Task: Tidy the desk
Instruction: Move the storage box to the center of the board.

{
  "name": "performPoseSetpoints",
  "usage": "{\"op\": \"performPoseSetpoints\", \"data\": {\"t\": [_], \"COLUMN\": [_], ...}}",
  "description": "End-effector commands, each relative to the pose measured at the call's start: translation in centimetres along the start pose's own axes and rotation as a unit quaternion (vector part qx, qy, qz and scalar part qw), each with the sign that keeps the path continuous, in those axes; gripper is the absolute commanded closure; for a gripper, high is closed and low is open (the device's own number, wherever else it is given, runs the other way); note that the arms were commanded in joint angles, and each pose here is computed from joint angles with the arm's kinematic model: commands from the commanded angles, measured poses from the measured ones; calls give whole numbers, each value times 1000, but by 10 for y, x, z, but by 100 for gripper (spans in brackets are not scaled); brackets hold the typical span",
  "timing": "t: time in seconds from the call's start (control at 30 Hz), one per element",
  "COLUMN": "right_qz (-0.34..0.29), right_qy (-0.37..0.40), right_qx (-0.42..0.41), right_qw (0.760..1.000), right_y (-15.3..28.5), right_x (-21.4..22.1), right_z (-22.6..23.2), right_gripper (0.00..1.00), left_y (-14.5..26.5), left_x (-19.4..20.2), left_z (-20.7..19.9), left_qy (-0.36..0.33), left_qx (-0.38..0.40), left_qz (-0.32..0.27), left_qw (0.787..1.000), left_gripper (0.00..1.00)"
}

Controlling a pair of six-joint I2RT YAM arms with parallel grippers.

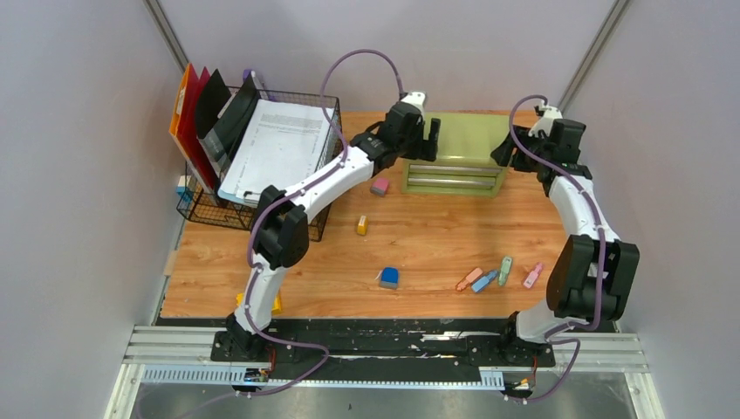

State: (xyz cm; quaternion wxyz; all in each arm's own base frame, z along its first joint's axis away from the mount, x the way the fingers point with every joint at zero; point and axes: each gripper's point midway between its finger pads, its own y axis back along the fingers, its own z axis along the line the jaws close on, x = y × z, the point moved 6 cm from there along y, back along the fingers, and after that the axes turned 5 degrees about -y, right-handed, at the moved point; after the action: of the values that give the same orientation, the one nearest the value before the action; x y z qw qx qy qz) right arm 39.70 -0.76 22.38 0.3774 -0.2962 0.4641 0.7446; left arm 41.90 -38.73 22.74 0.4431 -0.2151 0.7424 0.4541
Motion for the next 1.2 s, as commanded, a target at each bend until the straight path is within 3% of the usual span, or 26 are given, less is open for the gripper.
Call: {"op": "performPoseSetpoints", "data": {"t": [0.0, 0.3, 0.47, 0.77, 0.97, 1.17], "right_qz": [32, 76, 59, -16, -27, -3], "right_qy": [21, 28, 53, 74, 23, -46], "right_qx": [-136, -157, -139, -59, -40, -97], "right_qw": [990, 984, 987, 995, 999, 994], "right_y": [7, -25, -34, 13, 43, 48], "right_x": [-3, -20, -45, -86, -58, -8], "right_z": [46, 38, 31, 20, 23, 33], "right_gripper": [40, 36, 29, 12, 12, 18], "left_y": [50, 70, 87, 114, 130, 118], "left_x": [94, 97, 79, 18, -27, -72], "left_z": [-151, -160, -150, -95, -50, -13], "left_qy": [-45, -50, -78, -129, -152, -150], "left_qx": [237, 241, 220, 165, 145, 125], "left_qz": [161, 170, 135, 53, 6, -39], "left_qw": [957, 954, 963, 976, 978, 980], "left_gripper": [5, 2, 0, 0, 0, 0]}}
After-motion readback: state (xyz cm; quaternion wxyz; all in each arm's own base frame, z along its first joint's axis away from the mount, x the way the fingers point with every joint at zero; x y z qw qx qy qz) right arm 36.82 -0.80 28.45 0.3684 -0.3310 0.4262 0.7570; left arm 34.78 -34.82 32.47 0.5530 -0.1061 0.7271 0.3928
